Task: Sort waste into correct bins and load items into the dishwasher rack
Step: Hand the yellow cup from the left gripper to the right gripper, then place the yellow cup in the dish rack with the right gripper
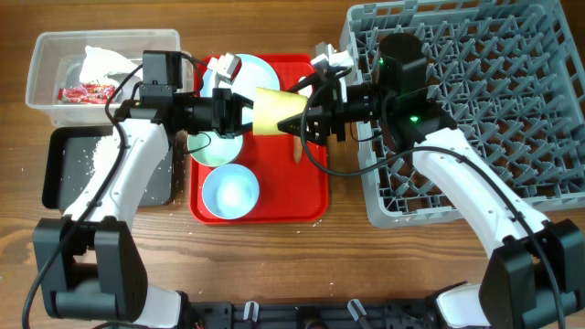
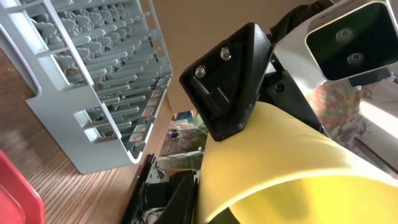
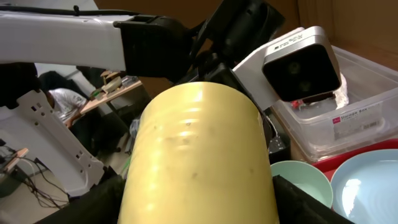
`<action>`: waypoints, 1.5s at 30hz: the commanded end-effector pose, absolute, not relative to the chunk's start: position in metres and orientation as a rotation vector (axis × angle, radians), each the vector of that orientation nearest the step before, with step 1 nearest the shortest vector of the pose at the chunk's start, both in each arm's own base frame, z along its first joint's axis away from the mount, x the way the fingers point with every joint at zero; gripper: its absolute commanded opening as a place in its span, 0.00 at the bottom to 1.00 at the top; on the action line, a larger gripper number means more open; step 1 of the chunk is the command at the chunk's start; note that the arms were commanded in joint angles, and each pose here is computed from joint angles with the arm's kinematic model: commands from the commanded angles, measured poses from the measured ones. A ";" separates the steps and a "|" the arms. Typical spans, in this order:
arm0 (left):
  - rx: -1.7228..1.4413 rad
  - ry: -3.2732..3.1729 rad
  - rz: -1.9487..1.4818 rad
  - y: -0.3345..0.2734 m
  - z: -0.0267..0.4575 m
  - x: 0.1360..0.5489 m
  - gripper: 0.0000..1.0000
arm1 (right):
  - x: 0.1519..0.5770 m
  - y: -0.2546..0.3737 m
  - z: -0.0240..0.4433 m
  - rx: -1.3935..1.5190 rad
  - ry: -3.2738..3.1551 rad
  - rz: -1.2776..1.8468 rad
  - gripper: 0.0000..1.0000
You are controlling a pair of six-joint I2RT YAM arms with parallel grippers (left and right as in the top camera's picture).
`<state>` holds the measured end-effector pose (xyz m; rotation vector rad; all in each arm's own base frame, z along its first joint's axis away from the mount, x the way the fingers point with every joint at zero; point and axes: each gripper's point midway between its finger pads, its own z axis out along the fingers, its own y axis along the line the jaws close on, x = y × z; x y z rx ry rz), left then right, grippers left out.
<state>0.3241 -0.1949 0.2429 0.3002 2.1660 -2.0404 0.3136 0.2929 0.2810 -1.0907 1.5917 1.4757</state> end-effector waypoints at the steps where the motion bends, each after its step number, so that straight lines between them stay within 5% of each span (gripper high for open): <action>1: 0.364 2.125 -2.016 -0.196 0.256 0.323 0.04 | 0.297 0.302 0.287 -1.174 1.525 1.541 0.80; 5: 0.372 2.118 -2.011 -0.196 0.257 0.324 0.04 | 0.297 0.302 0.287 -1.174 1.525 1.541 0.78; 10: 0.374 2.117 -2.009 -0.196 0.257 0.324 0.05 | 0.297 0.302 0.287 -1.174 1.524 1.540 0.62; 14: 0.373 2.117 -2.008 -0.196 0.257 0.324 0.24 | 0.300 0.299 0.287 -1.170 1.523 1.532 0.54; 24: 0.322 2.112 -1.979 -0.182 0.256 0.333 0.26 | 0.331 0.247 0.286 -1.043 1.581 1.513 0.47; 33: 0.176 2.266 -1.679 -0.172 0.221 0.360 0.27 | 0.391 0.184 0.232 -0.533 2.066 1.120 0.46; 41: -0.027 2.447 -1.240 -0.142 0.174 0.388 0.25 | 0.361 0.112 0.243 -0.194 2.290 0.599 0.50; 45: -0.119 2.541 -1.037 -0.122 0.150 0.390 0.22 | 0.308 0.070 0.193 0.063 2.626 0.365 0.50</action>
